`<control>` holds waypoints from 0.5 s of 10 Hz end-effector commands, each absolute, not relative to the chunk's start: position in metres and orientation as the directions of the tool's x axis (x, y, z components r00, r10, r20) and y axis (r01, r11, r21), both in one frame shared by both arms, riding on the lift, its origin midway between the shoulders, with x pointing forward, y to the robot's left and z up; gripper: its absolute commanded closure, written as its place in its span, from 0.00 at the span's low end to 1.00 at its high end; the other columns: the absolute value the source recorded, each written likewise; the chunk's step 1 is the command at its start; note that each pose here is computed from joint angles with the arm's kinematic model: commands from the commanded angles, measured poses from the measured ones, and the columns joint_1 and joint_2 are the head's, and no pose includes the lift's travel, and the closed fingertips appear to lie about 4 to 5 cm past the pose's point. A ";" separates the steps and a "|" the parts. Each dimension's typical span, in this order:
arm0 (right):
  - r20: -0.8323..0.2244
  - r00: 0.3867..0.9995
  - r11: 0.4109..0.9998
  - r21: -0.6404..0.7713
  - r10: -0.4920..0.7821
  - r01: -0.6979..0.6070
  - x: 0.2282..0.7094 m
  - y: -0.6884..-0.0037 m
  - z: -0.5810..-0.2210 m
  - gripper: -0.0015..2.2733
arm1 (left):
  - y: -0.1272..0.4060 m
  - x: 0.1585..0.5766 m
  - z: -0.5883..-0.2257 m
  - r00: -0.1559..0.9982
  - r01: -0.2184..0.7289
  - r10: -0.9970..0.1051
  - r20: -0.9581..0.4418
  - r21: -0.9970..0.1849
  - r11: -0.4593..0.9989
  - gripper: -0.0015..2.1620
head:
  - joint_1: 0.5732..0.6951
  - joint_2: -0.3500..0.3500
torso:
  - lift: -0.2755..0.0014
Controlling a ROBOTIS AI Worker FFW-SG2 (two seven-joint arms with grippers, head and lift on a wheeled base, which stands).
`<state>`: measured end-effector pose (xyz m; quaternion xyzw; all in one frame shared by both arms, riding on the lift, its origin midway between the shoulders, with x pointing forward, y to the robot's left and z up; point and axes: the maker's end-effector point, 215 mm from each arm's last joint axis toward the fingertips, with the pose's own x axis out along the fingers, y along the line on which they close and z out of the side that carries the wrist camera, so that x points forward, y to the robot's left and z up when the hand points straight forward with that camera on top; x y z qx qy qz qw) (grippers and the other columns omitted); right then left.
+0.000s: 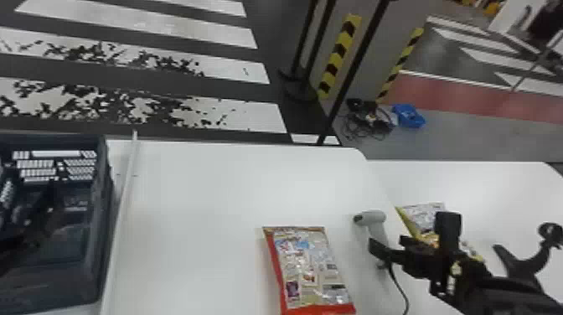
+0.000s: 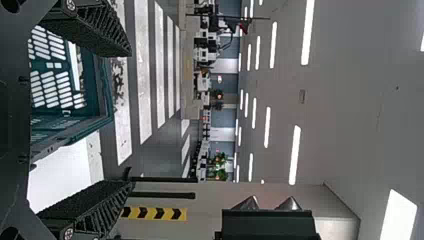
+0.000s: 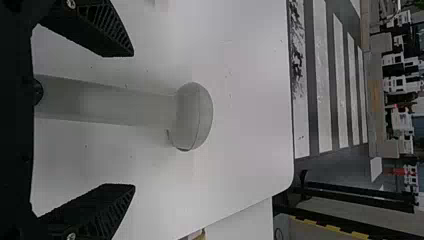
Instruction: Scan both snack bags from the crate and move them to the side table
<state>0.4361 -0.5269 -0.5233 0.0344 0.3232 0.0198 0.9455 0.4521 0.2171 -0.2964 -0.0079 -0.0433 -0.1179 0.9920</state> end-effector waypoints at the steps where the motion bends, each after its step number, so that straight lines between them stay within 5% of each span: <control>1: -0.628 0.775 0.995 0.099 0.069 -0.009 0.431 -0.531 -0.529 0.03 | 0.216 0.452 -0.293 0.966 0.239 -0.237 0.098 -0.008 0.971 0.04 | 1.00 0.00 | 0.65; 2: -0.639 0.765 0.993 0.114 0.083 -0.012 0.428 -0.527 -0.532 0.04 | 0.214 0.452 -0.293 0.966 0.242 -0.240 0.097 -0.008 0.970 0.04 | 1.00 0.00 | 0.65; 4: -0.673 0.730 0.989 0.147 0.118 -0.024 0.418 -0.519 -0.543 0.26 | 0.212 0.452 -0.292 0.964 0.248 -0.246 0.099 -0.008 0.969 0.04 | 1.00 0.00 | 0.65; 5: -0.681 0.722 0.989 0.148 0.123 -0.029 0.415 -0.518 -0.545 0.69 | 0.211 0.451 -0.291 0.962 0.255 -0.253 0.101 -0.010 0.967 0.04 | 1.00 0.00 | 0.65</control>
